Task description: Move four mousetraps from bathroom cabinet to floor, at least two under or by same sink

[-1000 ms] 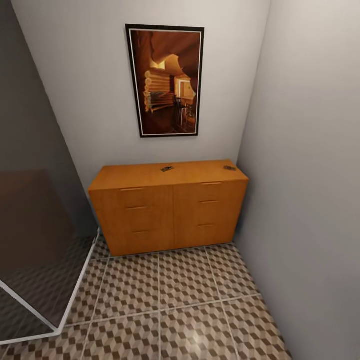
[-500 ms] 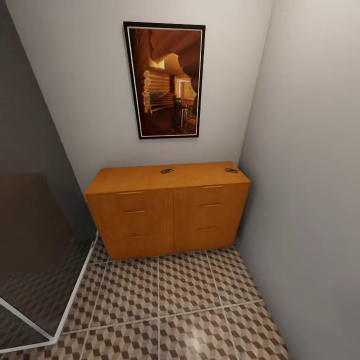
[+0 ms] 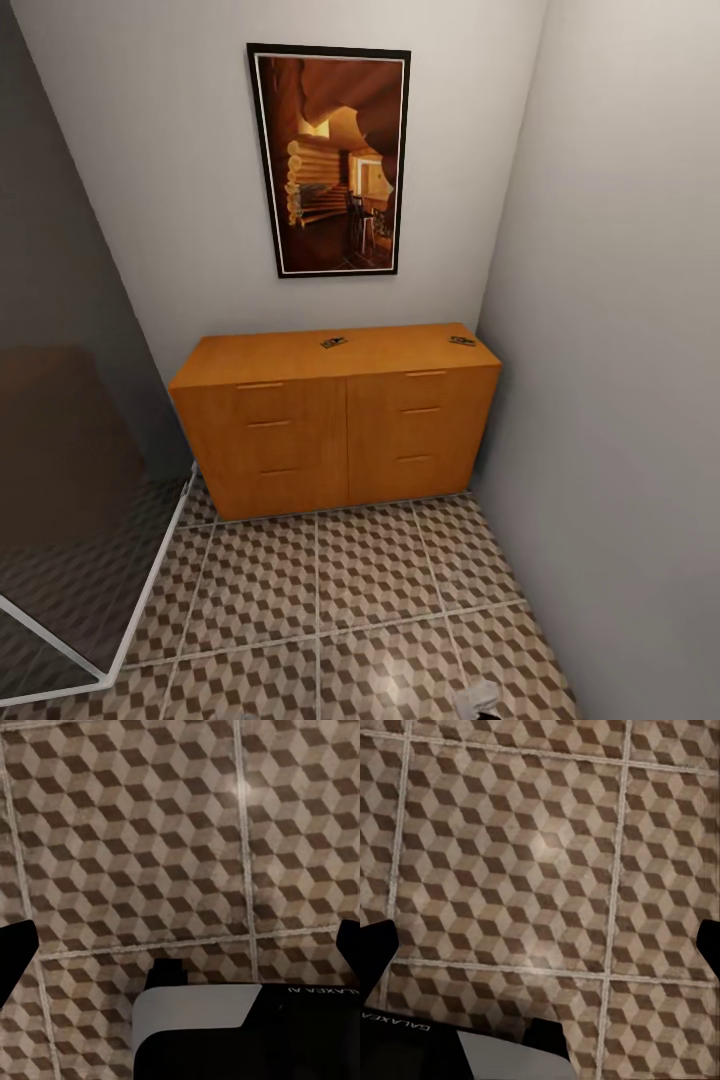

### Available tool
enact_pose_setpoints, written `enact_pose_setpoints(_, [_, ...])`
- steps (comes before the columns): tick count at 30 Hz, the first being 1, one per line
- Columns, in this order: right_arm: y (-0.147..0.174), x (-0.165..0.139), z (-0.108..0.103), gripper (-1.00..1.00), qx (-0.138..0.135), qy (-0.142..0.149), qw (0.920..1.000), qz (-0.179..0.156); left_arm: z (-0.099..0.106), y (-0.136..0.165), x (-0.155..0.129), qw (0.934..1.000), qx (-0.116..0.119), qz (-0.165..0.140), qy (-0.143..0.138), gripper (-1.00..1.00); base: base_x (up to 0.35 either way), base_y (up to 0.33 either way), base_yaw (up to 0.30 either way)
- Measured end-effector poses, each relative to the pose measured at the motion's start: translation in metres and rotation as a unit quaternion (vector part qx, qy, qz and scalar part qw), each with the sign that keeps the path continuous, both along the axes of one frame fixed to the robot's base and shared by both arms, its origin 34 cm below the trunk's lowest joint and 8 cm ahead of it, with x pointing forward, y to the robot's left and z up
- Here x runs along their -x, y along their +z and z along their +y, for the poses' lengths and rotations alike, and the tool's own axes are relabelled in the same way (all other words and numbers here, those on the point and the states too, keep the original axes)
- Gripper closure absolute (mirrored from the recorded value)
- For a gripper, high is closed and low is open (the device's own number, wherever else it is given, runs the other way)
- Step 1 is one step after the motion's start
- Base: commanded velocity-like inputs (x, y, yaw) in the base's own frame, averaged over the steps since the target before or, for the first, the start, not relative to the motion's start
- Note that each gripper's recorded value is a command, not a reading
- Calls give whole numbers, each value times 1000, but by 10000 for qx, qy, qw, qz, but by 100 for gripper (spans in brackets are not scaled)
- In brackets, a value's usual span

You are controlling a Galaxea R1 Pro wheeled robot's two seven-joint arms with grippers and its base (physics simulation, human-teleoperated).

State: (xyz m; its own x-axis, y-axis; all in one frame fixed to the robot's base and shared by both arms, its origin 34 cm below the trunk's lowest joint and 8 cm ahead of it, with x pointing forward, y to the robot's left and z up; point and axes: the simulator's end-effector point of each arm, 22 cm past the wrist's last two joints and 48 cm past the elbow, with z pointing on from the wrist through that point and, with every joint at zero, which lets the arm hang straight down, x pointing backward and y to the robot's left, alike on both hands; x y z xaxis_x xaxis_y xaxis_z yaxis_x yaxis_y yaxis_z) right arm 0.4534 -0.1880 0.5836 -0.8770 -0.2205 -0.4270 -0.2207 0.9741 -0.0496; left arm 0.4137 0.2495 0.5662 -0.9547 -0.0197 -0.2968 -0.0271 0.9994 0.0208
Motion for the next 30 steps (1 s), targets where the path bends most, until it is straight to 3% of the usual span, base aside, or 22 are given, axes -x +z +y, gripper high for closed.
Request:
enact_pose_setpoints(4, [10,-25,6,-100,55,-19,10000,-52,2,4,-13,10000,3,-78,31,-100,0,0,0])
enact_pose_setpoints(6, [34,-64,29,-100,-70,8,9996,-264,-1,8,-29,9998,33,-168,35,-100,0,0,0])
enact_pose_setpoints(9, [52,-87,43,-100,-180,61,9992,-365,-5,13,-42,9998,82,-207,17,-100,0,0,0])
enact_pose_setpoints(15, [86,-117,28,-100,-34,237,9994,-241,-50,32,-82,9983,525,-6,-242,-100,0,0,0])
enact_pose_setpoints(16, [99,-128,23,-100,-11,286,9991,-316,-67,40,-93,9970,687,34,-357,-100,0,0,0])
enact_pose_setpoints(20, [137,-155,20,-100,-38,397,9974,-603,-101,65,-122,9929,1010,16,-634,-100,0,0,0])
enact_pose_setpoints(22, [165,-173,20,-100,-64,431,9954,-848,-121,90,-151,9894,1185,-97,-836,-100,0,0,0])
enact_pose_setpoints(26, [212,-207,-5,-100,-4,27,9913,-1316,-146,164,-224,9829,1319,-512,-1175,-100,0,0,0])
enact_pose_setpoints(30, [253,-232,-19,-100,68,-221,9851,-1706,-165,226,-260,9786,1315,-776,-1381,-100,0,0,0])
